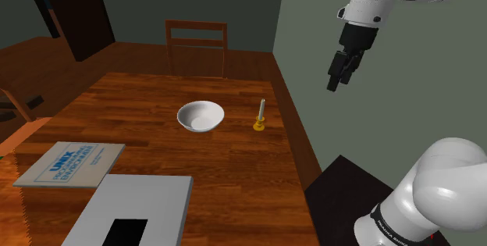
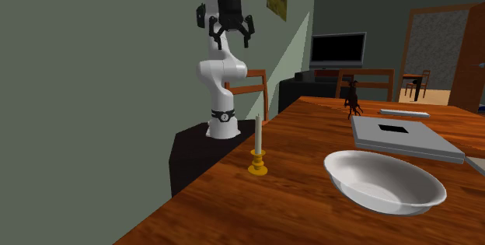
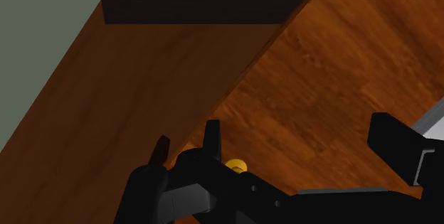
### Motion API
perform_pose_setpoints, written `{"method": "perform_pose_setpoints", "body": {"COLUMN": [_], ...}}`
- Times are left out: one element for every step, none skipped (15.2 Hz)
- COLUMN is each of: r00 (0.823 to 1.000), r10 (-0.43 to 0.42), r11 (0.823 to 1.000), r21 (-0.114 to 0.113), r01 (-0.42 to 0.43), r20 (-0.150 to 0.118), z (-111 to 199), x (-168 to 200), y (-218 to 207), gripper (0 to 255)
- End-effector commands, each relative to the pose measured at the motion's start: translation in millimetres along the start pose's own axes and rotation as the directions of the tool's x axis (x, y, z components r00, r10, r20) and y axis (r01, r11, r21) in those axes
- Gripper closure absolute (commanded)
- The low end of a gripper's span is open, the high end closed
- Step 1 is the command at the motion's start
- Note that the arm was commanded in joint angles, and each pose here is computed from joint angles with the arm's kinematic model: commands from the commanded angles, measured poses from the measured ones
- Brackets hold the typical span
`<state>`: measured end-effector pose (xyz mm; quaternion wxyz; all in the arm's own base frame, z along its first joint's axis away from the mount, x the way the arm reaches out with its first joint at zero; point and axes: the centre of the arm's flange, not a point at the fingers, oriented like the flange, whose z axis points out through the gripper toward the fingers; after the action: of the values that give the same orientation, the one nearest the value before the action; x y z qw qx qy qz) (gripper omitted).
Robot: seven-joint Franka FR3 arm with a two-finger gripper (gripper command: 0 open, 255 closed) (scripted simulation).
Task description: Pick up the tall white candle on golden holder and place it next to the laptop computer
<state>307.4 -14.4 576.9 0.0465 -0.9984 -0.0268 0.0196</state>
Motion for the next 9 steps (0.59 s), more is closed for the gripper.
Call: {"method": "perform_pose_setpoints", "body": {"r00": [1.0,1.0,1.0,0.999,0.998,0.997,0.996,0.994,0.992], "r10": [0.0,0.002,0.004,0.005,0.007,0.009,0.011,0.013,0.015], "r11": [1.0,1.0,1.0,1.0,1.0,1.0,1.0,1.0,1.0], "r21": [0.0,-0.003,-0.007,-0.01,-0.014,-0.017,-0.021,-0.024,-0.028], "r01": [0.0,-0.002,-0.003,-0.005,-0.006,-0.008,-0.009,-0.011,-0.012], "r20": [0.0,0.016,0.031,0.046,0.062,0.077,0.093,0.108,0.124], "z": [0,6,12,18,25,32,39,46,53], "x": [0,14,28,42,56,70,84,97,111], "y": [0,0,-1,-1,-1,-1,-1,-1,-1], "gripper": [0,0,0,0,0,0,0,0,0]}}
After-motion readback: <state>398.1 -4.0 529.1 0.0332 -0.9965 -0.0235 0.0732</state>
